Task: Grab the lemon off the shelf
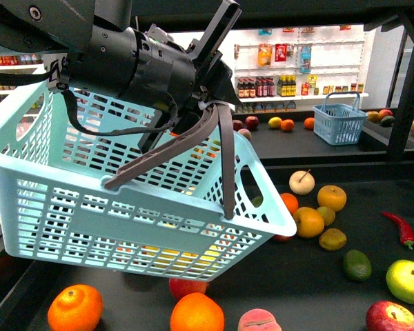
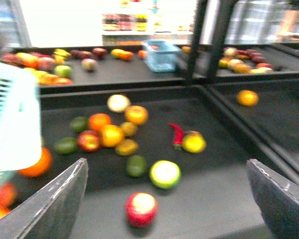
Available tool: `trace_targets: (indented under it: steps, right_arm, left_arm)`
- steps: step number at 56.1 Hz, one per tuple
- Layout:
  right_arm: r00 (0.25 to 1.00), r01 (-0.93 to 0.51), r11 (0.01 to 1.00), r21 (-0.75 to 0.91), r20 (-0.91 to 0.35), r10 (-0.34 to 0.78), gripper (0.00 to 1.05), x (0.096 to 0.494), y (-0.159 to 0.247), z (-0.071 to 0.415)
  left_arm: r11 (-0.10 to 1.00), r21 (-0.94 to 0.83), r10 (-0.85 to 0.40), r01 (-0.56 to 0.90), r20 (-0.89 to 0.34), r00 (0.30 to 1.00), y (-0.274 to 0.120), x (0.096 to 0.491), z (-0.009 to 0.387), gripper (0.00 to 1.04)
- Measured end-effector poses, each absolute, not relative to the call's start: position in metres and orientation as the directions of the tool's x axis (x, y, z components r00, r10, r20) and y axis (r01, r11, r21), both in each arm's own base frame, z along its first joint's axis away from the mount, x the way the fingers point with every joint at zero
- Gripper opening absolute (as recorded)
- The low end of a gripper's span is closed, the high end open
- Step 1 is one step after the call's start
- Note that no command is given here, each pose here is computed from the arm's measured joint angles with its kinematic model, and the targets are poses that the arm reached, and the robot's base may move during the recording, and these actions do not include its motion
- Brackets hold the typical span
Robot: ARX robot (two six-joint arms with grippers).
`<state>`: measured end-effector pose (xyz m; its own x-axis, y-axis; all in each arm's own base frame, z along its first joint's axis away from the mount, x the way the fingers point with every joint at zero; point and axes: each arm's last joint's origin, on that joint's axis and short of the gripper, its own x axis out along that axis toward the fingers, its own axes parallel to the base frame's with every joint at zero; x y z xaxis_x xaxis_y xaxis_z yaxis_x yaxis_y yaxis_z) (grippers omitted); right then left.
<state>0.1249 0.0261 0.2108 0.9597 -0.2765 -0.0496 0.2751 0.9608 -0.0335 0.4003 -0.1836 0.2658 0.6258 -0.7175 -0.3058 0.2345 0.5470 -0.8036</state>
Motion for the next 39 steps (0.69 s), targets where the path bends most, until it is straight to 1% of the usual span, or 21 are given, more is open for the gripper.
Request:
trace_targets:
  steps: [1, 2, 5, 8, 10, 11, 16, 24, 25, 27, 30, 33, 39]
  right_arm:
    - [0.975, 0.220, 0.975, -0.021, -0.038, -0.220, 0.90, 0.123, 0.026, 0.209]
    - [0.980, 0.193, 0.981, -0.017, -0.034, -0.194, 0.89, 0.121, 0.025, 0.208]
    - [0.997, 0.065, 0.998, -0.014, -0.041, -0.065, 0.79, 0.112, 0.025, 0.196]
    - [0.999, -0.009, 1.000, -0.014, -0.050, 0.008, 0.69, 0.103, 0.024, 0.186]
    - [0.999, -0.020, 1.000, -0.007, -0.032, 0.019, 0.62, 0.100, 0.022, 0.184]
    - [0.999, -0.020, 1.000, -0.005, -0.027, 0.020, 0.60, 0.100, 0.021, 0.184]
    - [1.000, -0.009, 1.000, 0.003, 0.000, 0.009, 0.44, 0.098, 0.017, 0.186]
    - [1.000, -0.012, 1.000, 0.002, -0.001, 0.012, 0.20, 0.098, 0.012, 0.181]
    - [1.000, -0.016, 1.000, 0.002, -0.001, 0.016, 0.18, 0.098, 0.012, 0.181]
    - [0.999, -0.043, 0.999, 0.002, -0.001, 0.043, 0.11, 0.098, 0.009, 0.180]
    - [1.000, -0.027, 1.000, 0.002, -0.003, 0.027, 0.03, 0.098, 0.004, 0.178]
    - [1.000, -0.002, 1.000, 0.003, -0.001, 0.002, 0.03, 0.098, 0.001, 0.177]
    - [1.000, -0.005, 1.000, 0.003, 0.005, 0.005, 0.03, 0.097, 0.001, 0.173]
  left_arm:
    - [0.547, -0.804, -0.718, 0.235, -0.306, 0.626, -0.184, 0.400, 0.266, 0.11]
    - [0.547, -0.804, -0.717, 0.235, -0.306, 0.626, -0.184, 0.400, 0.266, 0.11]
    - [0.547, -0.803, -0.719, 0.236, -0.306, 0.625, -0.184, 0.400, 0.266, 0.11]
    - [0.548, -0.802, -0.719, 0.237, -0.306, 0.624, -0.184, 0.400, 0.265, 0.11]
    - [0.546, -0.804, -0.718, 0.234, -0.307, 0.625, -0.184, 0.401, 0.265, 0.11]
    - [0.547, -0.804, -0.717, 0.233, -0.307, 0.626, -0.183, 0.401, 0.265, 0.11]
    - [0.547, -0.804, -0.718, 0.234, -0.307, 0.625, -0.183, 0.401, 0.265, 0.11]
    - [0.547, -0.804, -0.717, 0.233, -0.307, 0.626, -0.184, 0.400, 0.265, 0.11]
    - [0.547, -0.804, -0.717, 0.233, -0.307, 0.626, -0.184, 0.400, 0.265, 0.11]
    - [0.547, -0.804, -0.717, 0.233, -0.307, 0.626, -0.183, 0.401, 0.265, 0.11]
    - [0.547, -0.804, -0.717, 0.234, -0.307, 0.626, -0.184, 0.400, 0.265, 0.11]
    - [0.547, -0.804, -0.718, 0.234, -0.307, 0.625, -0.184, 0.400, 0.265, 0.11]
    - [0.547, -0.804, -0.718, 0.235, -0.307, 0.624, -0.184, 0.400, 0.265, 0.11]
